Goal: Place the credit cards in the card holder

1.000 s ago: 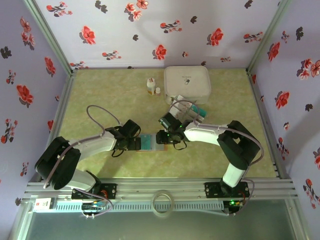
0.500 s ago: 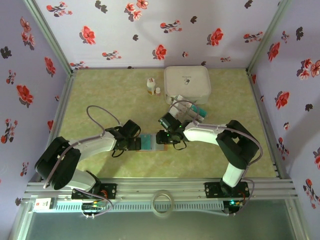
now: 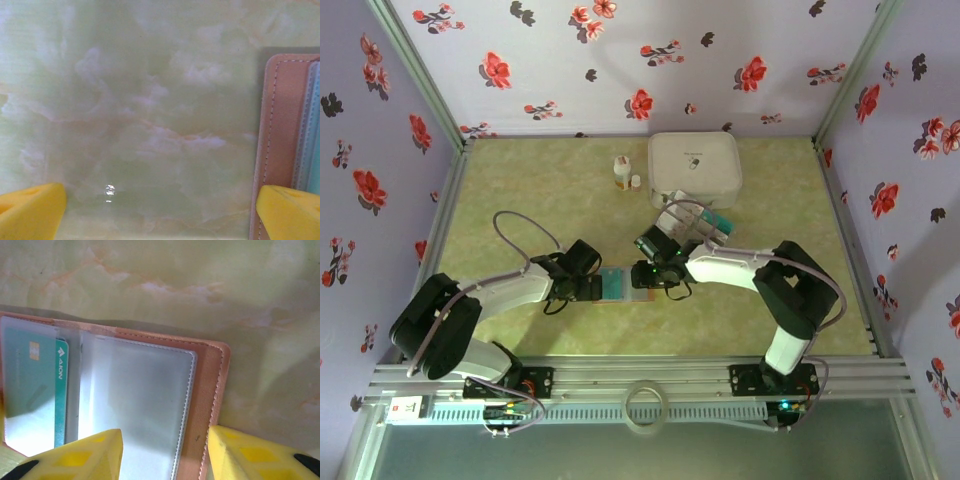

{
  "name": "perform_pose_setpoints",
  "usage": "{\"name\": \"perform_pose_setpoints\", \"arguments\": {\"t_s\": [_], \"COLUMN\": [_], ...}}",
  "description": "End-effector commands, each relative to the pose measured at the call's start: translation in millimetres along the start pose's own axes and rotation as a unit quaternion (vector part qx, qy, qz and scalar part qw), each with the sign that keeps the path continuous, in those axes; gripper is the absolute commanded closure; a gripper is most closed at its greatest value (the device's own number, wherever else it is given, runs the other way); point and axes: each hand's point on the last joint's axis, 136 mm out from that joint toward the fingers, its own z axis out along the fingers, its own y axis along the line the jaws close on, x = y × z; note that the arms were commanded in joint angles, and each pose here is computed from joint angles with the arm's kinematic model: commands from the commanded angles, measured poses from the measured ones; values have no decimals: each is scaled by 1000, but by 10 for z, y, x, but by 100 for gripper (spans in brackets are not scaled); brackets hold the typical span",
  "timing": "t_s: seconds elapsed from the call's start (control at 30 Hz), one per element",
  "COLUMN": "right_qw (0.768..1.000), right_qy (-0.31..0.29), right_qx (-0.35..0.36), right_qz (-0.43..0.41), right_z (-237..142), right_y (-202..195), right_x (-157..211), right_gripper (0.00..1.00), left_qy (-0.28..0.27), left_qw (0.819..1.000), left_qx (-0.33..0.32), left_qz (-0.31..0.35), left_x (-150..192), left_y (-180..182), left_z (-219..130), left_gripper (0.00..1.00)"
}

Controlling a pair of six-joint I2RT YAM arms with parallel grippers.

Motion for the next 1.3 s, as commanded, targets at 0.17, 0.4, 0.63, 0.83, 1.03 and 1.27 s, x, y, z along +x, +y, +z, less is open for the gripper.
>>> {"name": "perform_pose_setpoints", "arguments": {"t_s": [0.17,0.4,0.63,0.83,1.03,1.27], "right_qw": [1000,1000,1000,999,999,998], "right_qy": [-13,-4,11,15,14,8], "right_qx": [-7,-5,-17,-35,-49,-61], "right_qz": [-4,-3,1,-1,-9,-14], "right_z": [-59,52,167,157,122,36], "right_y": [117,110,145,275,431,558], "right_x": [-105,-82,-32,-16,-24,-55], "right_gripper": [52,52,52,52,53,53], "left_qy": [18,16,18,16,16,14], "left_qw": [1000,1000,1000,1000,1000,1000], "left_qx": [-25,-24,-23,-23,-22,-21], "left_qz": [2,3,4,5,5,5], "left_x": [139,122,119,110,119,112], "left_y": [91,76,64,55,49,40], "left_z": [83,75,80,79,82,79], "left_gripper": [0,0,0,0,0,0]}}
